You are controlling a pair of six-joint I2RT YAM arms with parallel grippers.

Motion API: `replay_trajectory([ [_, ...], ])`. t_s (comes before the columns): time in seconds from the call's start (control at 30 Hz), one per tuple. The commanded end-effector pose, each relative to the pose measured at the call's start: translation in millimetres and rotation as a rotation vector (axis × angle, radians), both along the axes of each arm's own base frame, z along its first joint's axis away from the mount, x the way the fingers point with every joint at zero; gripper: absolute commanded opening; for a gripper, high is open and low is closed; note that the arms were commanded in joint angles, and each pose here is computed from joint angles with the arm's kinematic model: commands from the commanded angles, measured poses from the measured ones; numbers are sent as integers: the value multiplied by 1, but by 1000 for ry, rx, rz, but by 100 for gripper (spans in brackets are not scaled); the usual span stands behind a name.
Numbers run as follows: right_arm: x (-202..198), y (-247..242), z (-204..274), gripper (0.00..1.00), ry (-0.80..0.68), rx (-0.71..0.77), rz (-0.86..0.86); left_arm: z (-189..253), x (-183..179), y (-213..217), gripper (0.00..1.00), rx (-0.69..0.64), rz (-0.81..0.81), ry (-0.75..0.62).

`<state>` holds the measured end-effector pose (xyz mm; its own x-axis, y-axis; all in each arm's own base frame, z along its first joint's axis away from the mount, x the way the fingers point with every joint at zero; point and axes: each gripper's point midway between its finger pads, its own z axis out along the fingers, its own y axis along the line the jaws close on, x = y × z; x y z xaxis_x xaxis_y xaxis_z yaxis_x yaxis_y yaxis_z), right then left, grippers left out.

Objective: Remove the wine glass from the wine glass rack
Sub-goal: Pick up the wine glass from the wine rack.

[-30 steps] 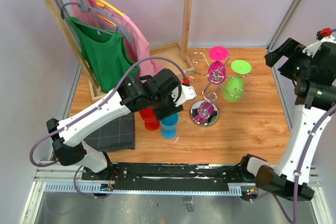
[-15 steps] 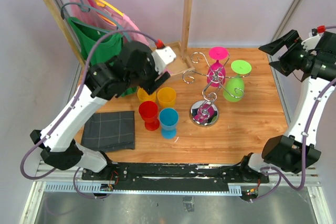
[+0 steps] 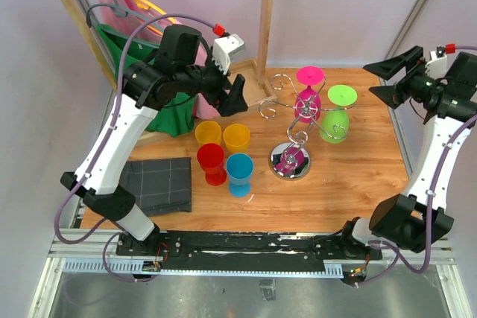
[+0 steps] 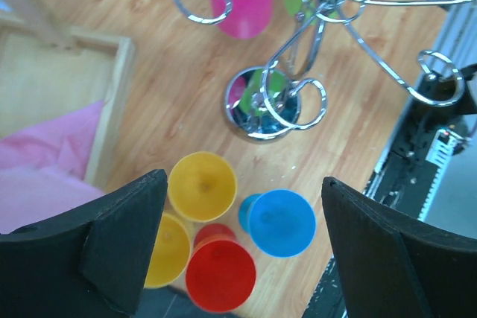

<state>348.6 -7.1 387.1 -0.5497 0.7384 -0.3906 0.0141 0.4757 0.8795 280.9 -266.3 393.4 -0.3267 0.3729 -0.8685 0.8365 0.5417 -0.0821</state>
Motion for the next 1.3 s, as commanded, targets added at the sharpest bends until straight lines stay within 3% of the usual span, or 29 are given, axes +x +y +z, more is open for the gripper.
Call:
replay_trajectory([
  [0.0, -19, 10, -2, 88, -4, 37, 33, 25, -14, -23, 90, -109, -161, -16],
  [0.53, -20, 26, -16, 56, 2, 136, 131, 8, -17, -26, 91, -104, -192, 17],
  [1.27, -15, 42, -31, 38, 20, 215, 210, -2, -13, -27, 90, -83, -195, 30],
])
